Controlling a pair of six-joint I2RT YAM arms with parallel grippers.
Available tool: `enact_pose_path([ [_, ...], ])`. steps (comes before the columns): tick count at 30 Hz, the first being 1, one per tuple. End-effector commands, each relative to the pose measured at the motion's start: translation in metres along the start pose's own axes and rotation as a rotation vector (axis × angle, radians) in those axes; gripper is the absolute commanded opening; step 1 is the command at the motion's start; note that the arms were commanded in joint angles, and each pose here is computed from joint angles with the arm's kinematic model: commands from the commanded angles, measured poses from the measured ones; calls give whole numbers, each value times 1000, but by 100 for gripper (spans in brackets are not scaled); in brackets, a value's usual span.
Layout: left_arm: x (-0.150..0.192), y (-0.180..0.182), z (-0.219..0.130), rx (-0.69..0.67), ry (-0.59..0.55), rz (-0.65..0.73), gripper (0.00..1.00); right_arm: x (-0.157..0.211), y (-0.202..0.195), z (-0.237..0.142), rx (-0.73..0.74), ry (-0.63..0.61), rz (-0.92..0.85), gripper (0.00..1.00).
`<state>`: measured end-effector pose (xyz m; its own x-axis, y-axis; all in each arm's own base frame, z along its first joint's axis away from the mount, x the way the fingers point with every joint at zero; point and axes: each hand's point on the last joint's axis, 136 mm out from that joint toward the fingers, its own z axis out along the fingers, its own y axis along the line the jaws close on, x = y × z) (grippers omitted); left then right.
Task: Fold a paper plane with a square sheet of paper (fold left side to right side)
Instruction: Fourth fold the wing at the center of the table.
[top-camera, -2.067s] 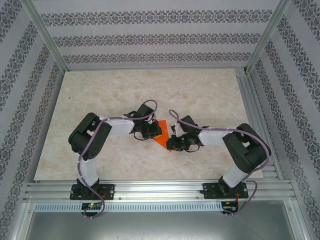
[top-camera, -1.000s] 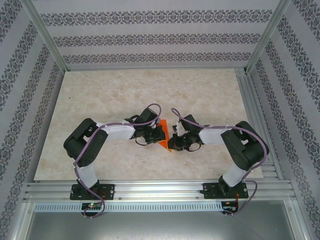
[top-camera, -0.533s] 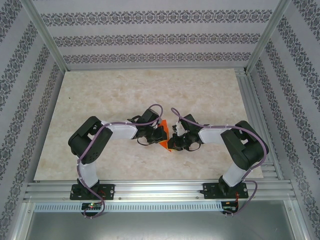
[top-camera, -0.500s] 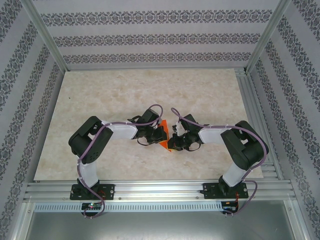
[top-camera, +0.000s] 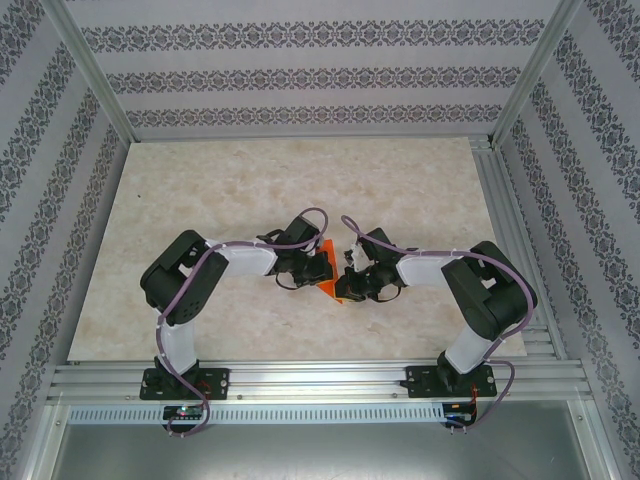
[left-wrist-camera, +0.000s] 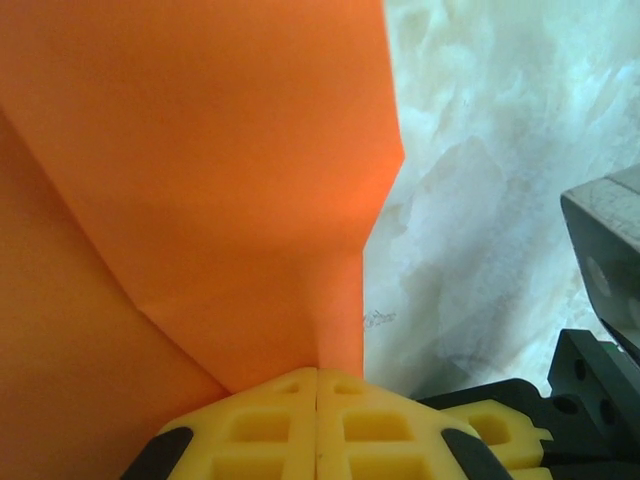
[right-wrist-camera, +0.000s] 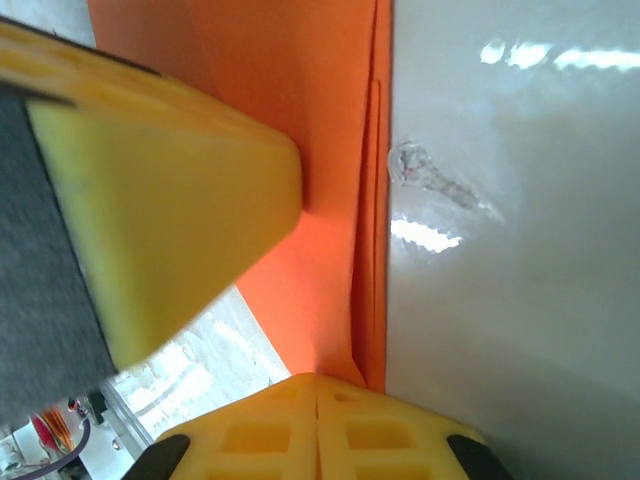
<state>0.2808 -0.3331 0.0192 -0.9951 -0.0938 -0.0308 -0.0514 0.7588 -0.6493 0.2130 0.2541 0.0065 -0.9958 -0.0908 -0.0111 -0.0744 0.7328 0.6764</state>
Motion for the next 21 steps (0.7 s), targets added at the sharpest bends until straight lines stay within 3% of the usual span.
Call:
enact_pose_path([
  [1, -31, 42, -8, -145, -94, -22, 9, 48, -83, 7, 336, 109, 122, 8],
  [21, -110, 72, -37, -186, -175, -26, 11, 50, -82, 6, 338, 110, 121, 8],
])
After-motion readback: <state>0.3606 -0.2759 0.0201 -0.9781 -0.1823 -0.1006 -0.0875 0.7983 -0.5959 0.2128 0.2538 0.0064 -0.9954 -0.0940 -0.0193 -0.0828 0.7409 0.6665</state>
